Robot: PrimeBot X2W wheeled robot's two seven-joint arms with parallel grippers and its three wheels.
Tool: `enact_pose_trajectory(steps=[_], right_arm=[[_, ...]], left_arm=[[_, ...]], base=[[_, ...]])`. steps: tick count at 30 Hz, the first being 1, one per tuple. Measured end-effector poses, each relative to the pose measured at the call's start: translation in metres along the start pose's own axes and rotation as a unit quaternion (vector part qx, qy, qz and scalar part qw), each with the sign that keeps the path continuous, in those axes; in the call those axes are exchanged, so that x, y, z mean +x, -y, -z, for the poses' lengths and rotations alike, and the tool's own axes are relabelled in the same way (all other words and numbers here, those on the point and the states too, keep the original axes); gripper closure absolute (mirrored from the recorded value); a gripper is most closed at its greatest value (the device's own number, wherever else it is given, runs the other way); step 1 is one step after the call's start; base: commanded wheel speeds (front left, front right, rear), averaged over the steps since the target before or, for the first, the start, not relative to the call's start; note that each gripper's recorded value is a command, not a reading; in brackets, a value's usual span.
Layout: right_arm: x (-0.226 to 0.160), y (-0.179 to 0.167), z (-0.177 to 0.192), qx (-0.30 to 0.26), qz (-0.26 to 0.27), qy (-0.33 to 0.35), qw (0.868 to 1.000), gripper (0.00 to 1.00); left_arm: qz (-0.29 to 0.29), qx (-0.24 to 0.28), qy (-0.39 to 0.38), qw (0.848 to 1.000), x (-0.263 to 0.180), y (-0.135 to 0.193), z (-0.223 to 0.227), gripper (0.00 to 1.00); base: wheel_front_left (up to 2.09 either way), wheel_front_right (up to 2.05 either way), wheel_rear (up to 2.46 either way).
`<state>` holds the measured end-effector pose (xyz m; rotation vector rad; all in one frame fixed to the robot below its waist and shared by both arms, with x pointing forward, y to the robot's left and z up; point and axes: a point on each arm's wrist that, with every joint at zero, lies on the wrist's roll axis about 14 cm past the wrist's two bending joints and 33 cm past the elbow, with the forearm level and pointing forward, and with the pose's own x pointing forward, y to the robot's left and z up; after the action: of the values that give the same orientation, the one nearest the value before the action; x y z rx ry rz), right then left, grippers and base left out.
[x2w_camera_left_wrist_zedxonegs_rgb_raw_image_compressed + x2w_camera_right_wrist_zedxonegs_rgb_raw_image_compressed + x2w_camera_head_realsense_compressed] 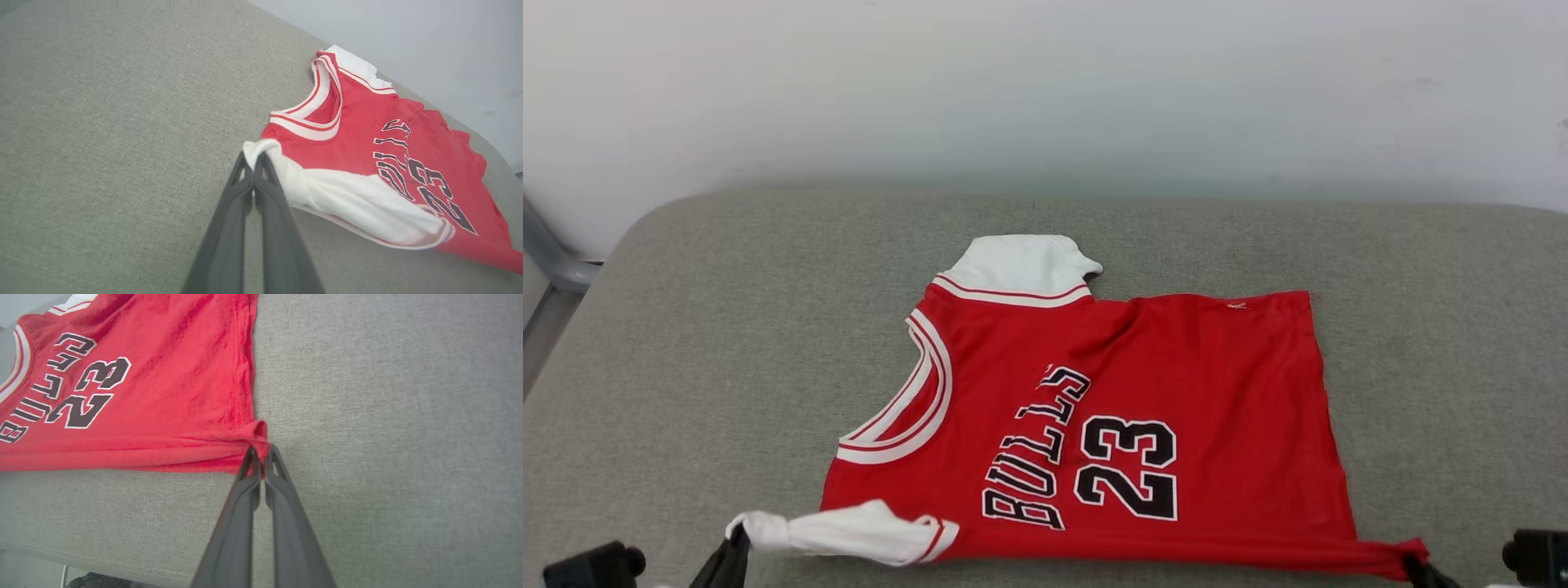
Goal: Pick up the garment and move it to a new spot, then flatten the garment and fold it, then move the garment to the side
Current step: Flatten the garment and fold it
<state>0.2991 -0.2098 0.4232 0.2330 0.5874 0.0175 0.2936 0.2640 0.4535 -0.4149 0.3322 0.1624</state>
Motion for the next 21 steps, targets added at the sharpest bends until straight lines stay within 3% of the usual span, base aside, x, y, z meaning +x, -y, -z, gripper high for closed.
enact_pose_trajectory(steps=[13, 21], right_arm=[[0.044, -0.017, -0.049, -0.055, -0.011, 0.021, 0.998, 1.00], [0.091, -0.019, -0.031, -0.063, -0.017, -0.023, 0.998, 1.00]], left_arm=[[0.066, 0.025, 0.020, 0.997, 0.063, 0.048, -0.020, 1.00], [0.075, 0.024, -0.022, 0.997, 0.109, 0.053, 0.007, 1.00]], base=[[0.00, 0.00, 0.00], [0.00, 0.00, 0.00]])
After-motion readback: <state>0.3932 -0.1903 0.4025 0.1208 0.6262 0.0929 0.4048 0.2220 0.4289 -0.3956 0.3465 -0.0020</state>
